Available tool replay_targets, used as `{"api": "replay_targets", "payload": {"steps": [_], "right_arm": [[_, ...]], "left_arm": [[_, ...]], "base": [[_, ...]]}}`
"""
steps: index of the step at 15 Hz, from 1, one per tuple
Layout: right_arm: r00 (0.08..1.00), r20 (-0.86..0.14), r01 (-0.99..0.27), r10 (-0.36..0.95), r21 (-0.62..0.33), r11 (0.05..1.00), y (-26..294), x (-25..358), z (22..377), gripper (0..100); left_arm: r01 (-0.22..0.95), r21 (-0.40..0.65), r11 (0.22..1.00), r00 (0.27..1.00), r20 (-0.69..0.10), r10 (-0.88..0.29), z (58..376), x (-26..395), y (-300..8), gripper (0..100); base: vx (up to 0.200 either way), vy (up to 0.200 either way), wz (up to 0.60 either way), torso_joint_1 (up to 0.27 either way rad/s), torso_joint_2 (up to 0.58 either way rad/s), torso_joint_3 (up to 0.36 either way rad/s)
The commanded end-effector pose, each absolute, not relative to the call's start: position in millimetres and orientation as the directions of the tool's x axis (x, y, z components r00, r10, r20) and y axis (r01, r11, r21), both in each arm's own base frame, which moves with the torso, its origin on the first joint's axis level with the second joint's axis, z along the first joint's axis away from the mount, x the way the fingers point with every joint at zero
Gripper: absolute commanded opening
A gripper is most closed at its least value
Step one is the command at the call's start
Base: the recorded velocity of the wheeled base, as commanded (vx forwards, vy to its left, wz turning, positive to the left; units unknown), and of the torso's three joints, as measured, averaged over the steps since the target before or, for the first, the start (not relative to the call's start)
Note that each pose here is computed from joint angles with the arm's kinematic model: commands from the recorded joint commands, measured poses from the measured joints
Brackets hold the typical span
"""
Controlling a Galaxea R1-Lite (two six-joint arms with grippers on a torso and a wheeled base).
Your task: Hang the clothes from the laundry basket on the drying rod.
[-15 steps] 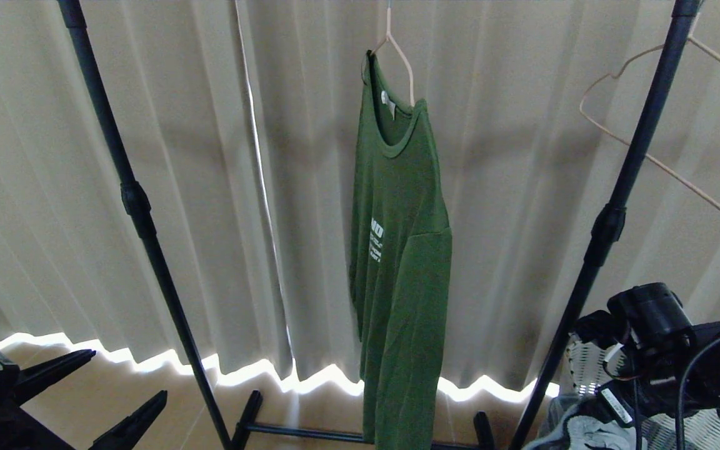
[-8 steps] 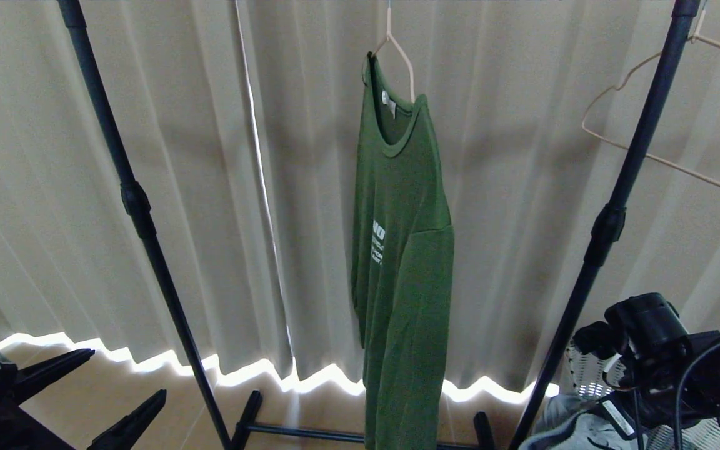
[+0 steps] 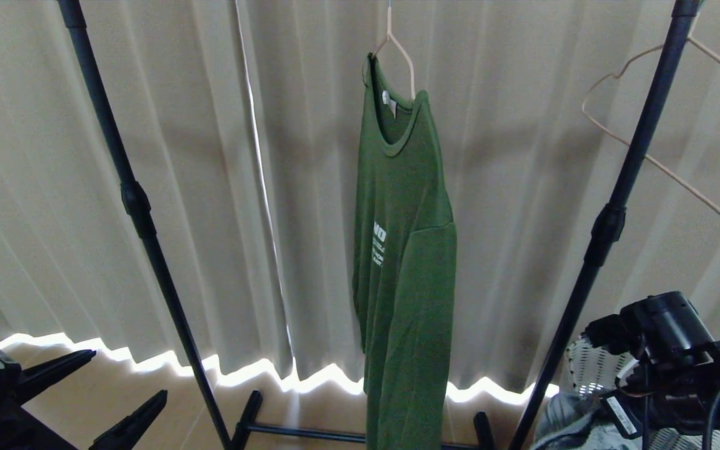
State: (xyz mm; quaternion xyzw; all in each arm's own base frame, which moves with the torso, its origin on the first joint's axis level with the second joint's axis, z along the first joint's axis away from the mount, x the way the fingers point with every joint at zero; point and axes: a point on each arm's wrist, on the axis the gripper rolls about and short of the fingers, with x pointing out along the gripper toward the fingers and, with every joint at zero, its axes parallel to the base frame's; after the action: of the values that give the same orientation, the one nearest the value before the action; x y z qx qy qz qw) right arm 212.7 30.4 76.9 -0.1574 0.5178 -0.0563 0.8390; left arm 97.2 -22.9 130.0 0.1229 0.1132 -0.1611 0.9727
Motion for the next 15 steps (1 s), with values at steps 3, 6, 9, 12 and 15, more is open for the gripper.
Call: {"api": "replay_targets", "payload": {"steps": [3,6,9,12,15], "right_arm": [[0.681,-0.730,-0.116,-0.060,-0.189,0.975,48.1,177.6,130.3,0],[0.739,-0.673,-0.164,0.015,-0.158,0.974,51.1,157.7,144.7,0],[0.756,-0.654,-0.172,0.031,-0.152,0.973,51.7,154.1,149.2,0],[0.756,-0.653,-0.187,0.045,-0.150,0.971,54.1,153.5,149.6,0],[0.764,-0.643,-0.191,0.053,-0.148,0.970,54.7,152.3,152.0,0]], "left_arm": [[0.335,0.201,0.920,0.923,-0.264,-0.279,129.7,98.3,-22.4,100],[0.334,0.202,0.921,0.923,-0.269,-0.275,129.5,99.3,-22.4,100],[0.333,0.199,0.922,0.923,-0.269,-0.275,129.2,98.9,-22.4,100],[0.336,0.200,0.920,0.921,-0.276,-0.276,127.7,98.4,-22.4,100],[0.339,0.200,0.919,0.920,-0.275,-0.279,127.6,98.1,-22.5,100]], "base": [[0.000,0.000,0.00,0.000,0.00,0.000],[0.000,0.000,0.00,0.000,0.00,0.000],[-0.200,0.000,0.00,0.001,0.00,0.002],[-0.200,0.000,0.00,0.005,0.00,0.001],[-0.200,0.000,0.00,-0.001,0.00,0.002]]}}
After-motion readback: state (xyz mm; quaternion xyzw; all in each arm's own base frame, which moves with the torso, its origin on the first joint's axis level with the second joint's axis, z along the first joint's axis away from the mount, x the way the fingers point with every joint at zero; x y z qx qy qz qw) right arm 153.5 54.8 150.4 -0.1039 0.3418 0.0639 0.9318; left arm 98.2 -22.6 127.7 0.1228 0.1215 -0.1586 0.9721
